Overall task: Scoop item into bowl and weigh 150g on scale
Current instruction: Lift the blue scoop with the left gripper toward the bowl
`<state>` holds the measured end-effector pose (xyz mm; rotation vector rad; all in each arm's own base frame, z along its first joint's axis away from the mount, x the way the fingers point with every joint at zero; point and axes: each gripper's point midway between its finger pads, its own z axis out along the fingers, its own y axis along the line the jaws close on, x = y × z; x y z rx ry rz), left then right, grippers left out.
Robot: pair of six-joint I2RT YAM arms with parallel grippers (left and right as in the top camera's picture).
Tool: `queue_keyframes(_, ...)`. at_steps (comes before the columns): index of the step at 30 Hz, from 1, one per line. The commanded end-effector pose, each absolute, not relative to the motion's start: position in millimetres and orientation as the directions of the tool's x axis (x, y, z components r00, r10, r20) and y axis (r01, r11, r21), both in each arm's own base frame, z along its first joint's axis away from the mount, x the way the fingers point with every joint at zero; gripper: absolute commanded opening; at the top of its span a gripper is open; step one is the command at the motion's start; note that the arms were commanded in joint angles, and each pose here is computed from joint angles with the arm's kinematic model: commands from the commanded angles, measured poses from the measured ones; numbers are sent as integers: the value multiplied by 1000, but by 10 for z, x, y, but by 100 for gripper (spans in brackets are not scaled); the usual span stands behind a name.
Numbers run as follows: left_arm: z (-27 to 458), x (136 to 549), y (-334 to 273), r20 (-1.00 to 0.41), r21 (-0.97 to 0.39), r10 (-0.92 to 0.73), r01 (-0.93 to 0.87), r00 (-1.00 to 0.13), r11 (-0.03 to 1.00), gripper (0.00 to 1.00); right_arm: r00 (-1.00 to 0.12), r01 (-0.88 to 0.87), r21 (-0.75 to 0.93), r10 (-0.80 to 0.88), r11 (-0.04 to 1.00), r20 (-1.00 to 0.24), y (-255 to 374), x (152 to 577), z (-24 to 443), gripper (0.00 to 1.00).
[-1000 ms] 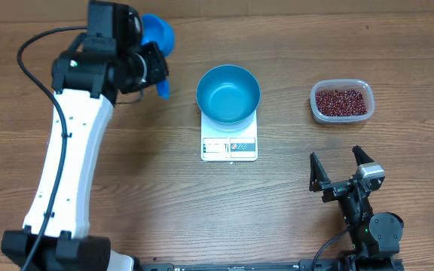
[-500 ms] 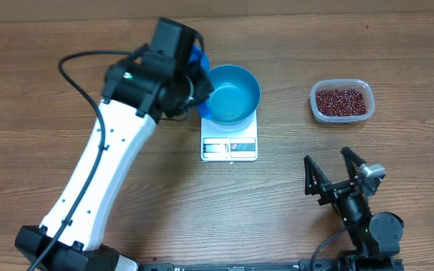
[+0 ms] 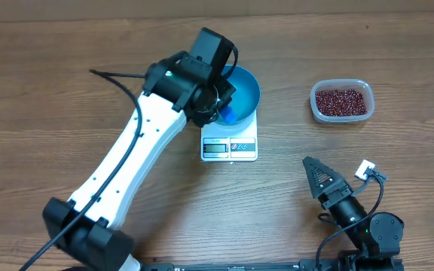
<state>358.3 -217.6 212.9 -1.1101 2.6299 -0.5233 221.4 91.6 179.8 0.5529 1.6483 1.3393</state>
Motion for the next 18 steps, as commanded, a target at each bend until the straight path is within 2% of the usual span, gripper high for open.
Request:
queue_keyframes(1,2013,3603,-2292,-36,-396,-751,-680,-659,616,4,-532,-159,966,807,205,-258,971,2176,1806,100)
queue_keyframes(5,1865,3596,-2360,-12,-367,-742,-687,-670,627,4,-510,-351,884,729,307,-456,1068,2090,2018,100)
queue_keyframes(11,1852,3601,-2375,-3,-367,-755,-701,-656,611,4,-466,-467,816,690,341,-554,1115,2012,2238,99)
queue_keyframes(18,1866,3629,-2393,2,-380,-766,-709,-643,594,4,-456,-490,775,641,399,-617,1147,2041,2405,100)
